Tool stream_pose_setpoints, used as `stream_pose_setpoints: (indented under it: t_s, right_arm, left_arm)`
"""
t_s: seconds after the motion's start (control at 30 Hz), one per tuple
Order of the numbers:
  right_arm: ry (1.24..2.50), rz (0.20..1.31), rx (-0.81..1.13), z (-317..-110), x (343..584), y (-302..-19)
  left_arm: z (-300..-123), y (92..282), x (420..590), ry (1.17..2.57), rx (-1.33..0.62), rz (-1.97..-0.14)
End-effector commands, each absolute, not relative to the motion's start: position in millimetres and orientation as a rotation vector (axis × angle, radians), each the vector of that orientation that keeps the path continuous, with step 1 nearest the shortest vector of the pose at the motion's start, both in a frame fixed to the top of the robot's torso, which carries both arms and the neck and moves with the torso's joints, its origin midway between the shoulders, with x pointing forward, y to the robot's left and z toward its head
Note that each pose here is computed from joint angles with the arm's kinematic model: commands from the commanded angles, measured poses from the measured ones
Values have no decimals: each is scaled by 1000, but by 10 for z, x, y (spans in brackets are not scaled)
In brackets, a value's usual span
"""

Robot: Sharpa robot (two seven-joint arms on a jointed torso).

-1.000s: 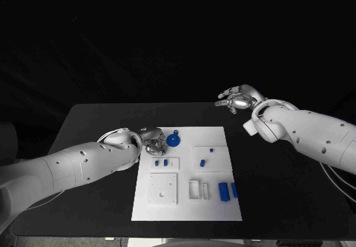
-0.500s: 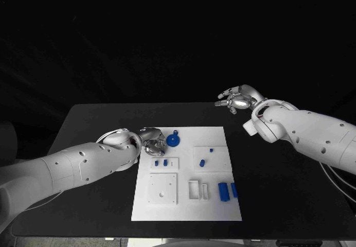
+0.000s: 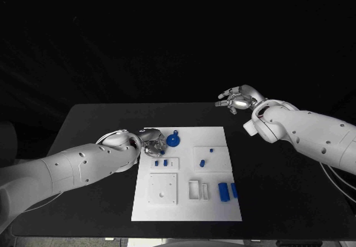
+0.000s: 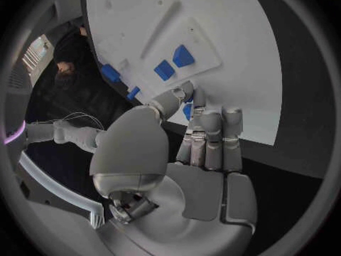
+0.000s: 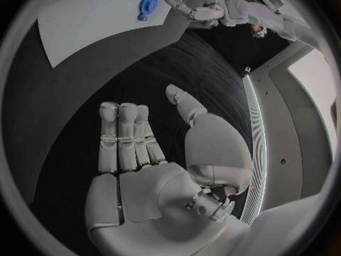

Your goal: Assemble the parts on the task board

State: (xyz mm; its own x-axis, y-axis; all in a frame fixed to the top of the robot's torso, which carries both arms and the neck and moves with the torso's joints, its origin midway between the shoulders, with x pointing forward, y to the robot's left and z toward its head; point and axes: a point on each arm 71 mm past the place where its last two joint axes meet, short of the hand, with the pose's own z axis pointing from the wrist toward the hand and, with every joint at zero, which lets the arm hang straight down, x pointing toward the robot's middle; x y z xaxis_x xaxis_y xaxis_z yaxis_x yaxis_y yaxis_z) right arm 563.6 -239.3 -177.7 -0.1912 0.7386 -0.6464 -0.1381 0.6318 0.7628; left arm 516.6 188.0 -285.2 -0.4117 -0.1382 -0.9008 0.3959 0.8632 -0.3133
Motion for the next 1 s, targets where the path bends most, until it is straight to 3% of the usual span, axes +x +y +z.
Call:
stream_pose_setpoints:
  t_s: [0.03,0.47,0.7,0.87,1.0]
  right_arm:
    - [1581,866,503,-1778,5632,-2383]
    - [1602,859,492,-1787,5621,-2427]
    - [1673,821,346,-1816,5566,-2434]
    - [1725,762,159,-1860,5477,-2389]
    - [1737,693,-11,-1902,5382,-2320]
  left_arm:
    - [-2844,1885,5165,1894,184,-605]
    - [-2848,2019,5179,1902,166,-575]
    - [-2825,2208,5208,1883,95,-564]
    - [-2683,2330,5263,1827,-42,-638]
    - [-2526,2499,5343,1773,-450,-830]
